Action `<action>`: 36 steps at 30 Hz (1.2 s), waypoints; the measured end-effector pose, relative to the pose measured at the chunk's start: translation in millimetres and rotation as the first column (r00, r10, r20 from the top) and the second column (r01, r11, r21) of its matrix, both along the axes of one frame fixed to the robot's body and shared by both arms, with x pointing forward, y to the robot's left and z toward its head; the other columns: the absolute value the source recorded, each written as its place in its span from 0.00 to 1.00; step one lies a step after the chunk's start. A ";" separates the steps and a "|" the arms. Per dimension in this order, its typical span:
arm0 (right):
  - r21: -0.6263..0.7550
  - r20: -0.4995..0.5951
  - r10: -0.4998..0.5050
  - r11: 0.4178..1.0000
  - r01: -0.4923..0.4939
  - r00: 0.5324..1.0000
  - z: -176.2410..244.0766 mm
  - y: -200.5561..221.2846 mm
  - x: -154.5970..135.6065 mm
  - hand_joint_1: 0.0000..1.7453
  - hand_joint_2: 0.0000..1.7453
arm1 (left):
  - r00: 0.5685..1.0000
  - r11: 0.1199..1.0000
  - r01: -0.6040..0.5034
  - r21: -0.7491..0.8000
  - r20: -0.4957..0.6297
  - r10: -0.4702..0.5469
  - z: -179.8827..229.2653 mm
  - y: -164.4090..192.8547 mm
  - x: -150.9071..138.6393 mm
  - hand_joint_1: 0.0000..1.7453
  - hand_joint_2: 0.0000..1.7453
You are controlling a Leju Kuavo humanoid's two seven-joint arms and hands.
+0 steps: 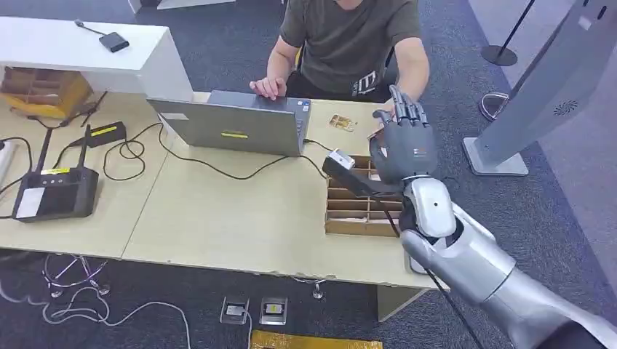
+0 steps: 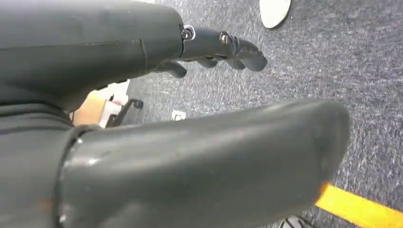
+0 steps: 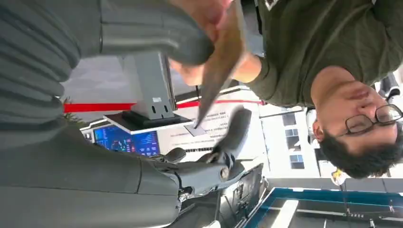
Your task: Pass the card to the sensor for recognition and then transmit it.
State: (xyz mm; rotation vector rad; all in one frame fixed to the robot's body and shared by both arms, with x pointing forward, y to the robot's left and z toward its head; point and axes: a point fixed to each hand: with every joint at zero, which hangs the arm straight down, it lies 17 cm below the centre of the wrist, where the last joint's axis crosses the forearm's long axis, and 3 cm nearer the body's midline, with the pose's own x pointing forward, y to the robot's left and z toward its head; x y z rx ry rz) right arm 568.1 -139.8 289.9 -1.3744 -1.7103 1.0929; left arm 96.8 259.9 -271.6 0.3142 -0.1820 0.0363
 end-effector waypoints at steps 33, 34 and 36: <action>0.076 -0.428 -0.687 0.620 0.781 0.587 -131.9 -419.5 -59.7 0.00 0.00 | 0.998 0.998 -0.049 -0.040 -0.032 0.048 -2.7 -6.4 -11.2 0.00 0.00; 0.159 -0.468 -0.679 0.565 0.810 0.566 -143.8 -437.9 -75.2 0.00 0.00 | 0.997 0.997 -0.068 -0.035 -0.034 0.067 -2.6 -5.1 -12.1 0.00 0.00; 0.318 -0.492 -0.680 0.441 0.839 0.544 -160.1 -472.0 -105.3 0.00 0.00 | 0.993 0.994 -0.111 -0.023 -0.039 0.110 -2.0 -4.7 -14.5 0.00 0.00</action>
